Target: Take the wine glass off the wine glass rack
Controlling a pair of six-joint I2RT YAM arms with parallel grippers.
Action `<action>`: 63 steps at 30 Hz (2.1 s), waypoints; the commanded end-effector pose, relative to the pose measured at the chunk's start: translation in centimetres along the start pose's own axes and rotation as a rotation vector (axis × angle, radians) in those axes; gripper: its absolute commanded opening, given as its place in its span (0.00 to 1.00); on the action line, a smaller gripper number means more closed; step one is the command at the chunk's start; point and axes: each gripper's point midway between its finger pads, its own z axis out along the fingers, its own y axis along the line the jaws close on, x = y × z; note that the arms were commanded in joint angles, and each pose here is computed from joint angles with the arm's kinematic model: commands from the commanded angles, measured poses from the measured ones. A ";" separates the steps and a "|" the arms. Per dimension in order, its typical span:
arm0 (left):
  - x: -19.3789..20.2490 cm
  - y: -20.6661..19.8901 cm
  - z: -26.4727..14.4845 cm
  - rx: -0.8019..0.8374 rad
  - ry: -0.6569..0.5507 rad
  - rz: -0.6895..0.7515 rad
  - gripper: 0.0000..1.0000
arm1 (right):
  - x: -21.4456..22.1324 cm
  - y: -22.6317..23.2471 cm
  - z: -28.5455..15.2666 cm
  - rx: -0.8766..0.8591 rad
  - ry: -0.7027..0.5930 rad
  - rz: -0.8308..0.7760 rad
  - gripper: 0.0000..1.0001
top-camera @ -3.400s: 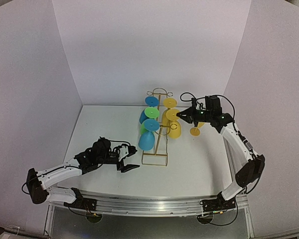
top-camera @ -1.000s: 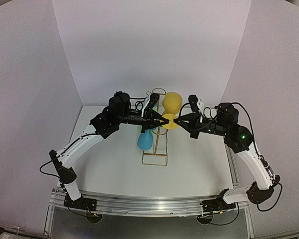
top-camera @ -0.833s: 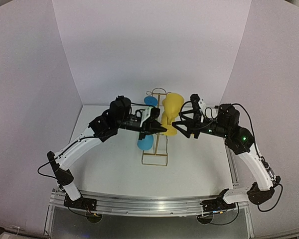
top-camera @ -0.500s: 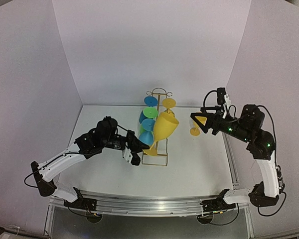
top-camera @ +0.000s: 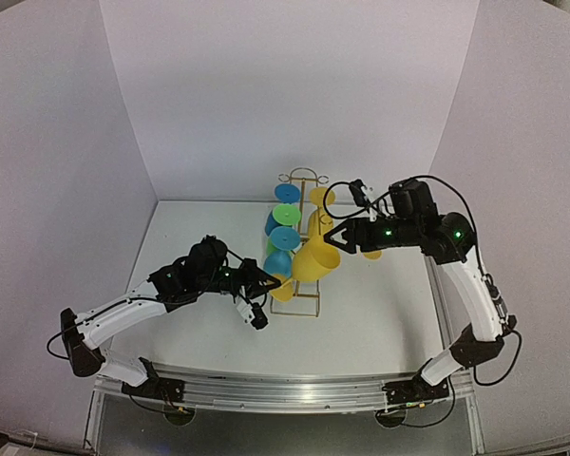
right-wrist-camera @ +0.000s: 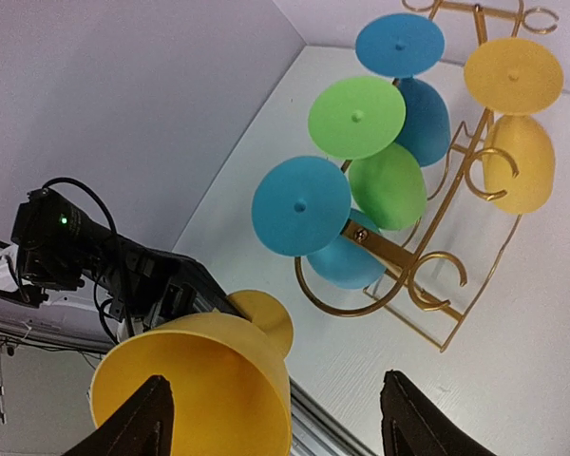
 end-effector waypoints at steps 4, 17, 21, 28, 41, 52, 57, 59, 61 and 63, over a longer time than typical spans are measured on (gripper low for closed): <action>0.1 2.0 -0.8 -0.066 0.031 0.037 0.00 | 1.9 1.2 0.2 -0.084 0.088 -0.001 0.59; 0.2 2.6 -0.5 -0.090 0.032 0.027 0.00 | 2.4 0.1 0.4 -0.038 0.091 0.009 0.00; 0.0 2.5 -0.6 -0.113 0.026 0.000 0.45 | 1.6 -0.2 -1.6 0.012 0.014 0.024 0.00; -1.1 1.0 -1.6 -0.119 0.007 -0.054 0.95 | -2.5 2.6 -10.1 0.001 -0.276 0.003 0.00; -0.5 0.2 -2.8 -0.114 0.074 -0.271 0.99 | -3.3 -9.3 -20.0 0.740 -0.672 0.082 0.00; 1.1 3.8 -4.4 -0.234 0.105 -0.793 0.99 | 4.2 -22.5 -9.9 0.969 -0.044 0.274 0.00; 1.1 3.5 -4.9 -0.244 0.110 -0.863 0.99 | 7.3 -27.2 -5.2 0.941 0.072 0.342 0.00; 1.2 3.5 -5.1 -0.249 0.117 -0.869 0.99 | 7.8 -28.4 -3.6 0.917 0.084 0.349 0.00; 1.1 3.5 -5.2 -0.253 0.117 -0.869 0.99 | 7.9 -29.4 -2.6 0.912 0.076 0.353 0.00; 1.1 3.6 -5.3 -0.257 0.115 -0.871 0.99 | 7.7 -30.3 -1.8 0.919 0.068 0.330 0.00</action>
